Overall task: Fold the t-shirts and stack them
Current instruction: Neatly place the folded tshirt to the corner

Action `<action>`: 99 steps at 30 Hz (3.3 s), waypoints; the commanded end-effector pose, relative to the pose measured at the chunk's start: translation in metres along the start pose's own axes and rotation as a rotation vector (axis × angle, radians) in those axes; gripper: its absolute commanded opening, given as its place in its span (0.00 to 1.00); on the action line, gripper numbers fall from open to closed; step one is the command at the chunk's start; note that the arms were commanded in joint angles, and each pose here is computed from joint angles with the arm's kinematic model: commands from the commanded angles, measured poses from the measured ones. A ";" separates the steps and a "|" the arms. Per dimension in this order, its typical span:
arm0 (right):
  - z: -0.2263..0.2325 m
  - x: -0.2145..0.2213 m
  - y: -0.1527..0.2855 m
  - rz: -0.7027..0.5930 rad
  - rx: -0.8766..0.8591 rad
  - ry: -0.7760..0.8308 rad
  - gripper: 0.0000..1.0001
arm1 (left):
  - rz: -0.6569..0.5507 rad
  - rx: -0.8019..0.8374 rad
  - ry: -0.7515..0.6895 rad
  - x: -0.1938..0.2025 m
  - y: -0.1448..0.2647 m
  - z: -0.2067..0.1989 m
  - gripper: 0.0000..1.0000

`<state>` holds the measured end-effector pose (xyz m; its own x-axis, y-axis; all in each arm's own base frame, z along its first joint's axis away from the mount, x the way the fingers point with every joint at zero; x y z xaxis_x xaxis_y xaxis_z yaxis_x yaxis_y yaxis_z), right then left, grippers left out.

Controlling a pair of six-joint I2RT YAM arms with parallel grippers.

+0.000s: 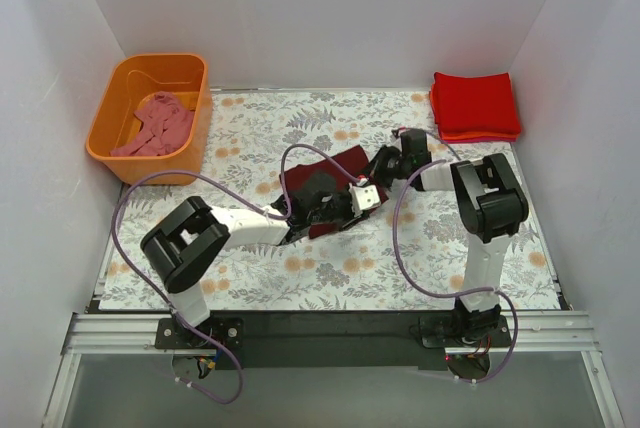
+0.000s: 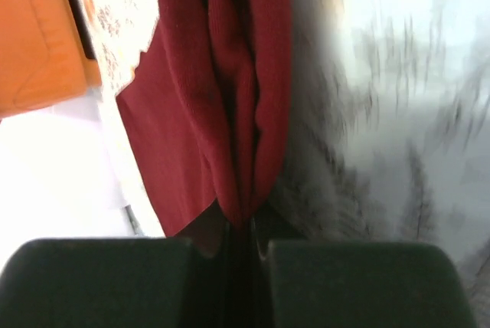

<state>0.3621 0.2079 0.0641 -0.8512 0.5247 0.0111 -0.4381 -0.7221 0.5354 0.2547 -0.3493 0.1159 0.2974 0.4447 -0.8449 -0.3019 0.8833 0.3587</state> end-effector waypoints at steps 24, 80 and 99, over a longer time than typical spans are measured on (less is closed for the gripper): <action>0.093 -0.269 0.125 -0.368 0.520 1.182 0.01 | 0.346 0.033 0.274 0.001 0.094 -0.026 0.68; 0.213 -0.257 0.215 -0.740 0.396 1.267 0.01 | 0.373 0.068 0.255 0.001 0.096 -0.027 0.88; 0.167 -0.296 0.214 -0.740 0.495 1.221 0.01 | 0.402 0.083 0.262 0.006 0.089 -0.027 0.89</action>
<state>0.5585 -0.0176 0.2929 -0.4137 -0.1547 -0.8972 -0.8887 -0.1454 0.4349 0.1982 -0.2672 0.1180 -0.0886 0.7270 -0.6809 -0.2515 0.6451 0.7215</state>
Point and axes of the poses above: each gripper's point midway between its finger pads, its own y axis back along the fingers, its own z axis along the line the jaws close on, x = y × z, the point moved 6 cm from there along y, back along the fingers, and after that the axes turned 12 degrees about -y, right-handed, at the moved point
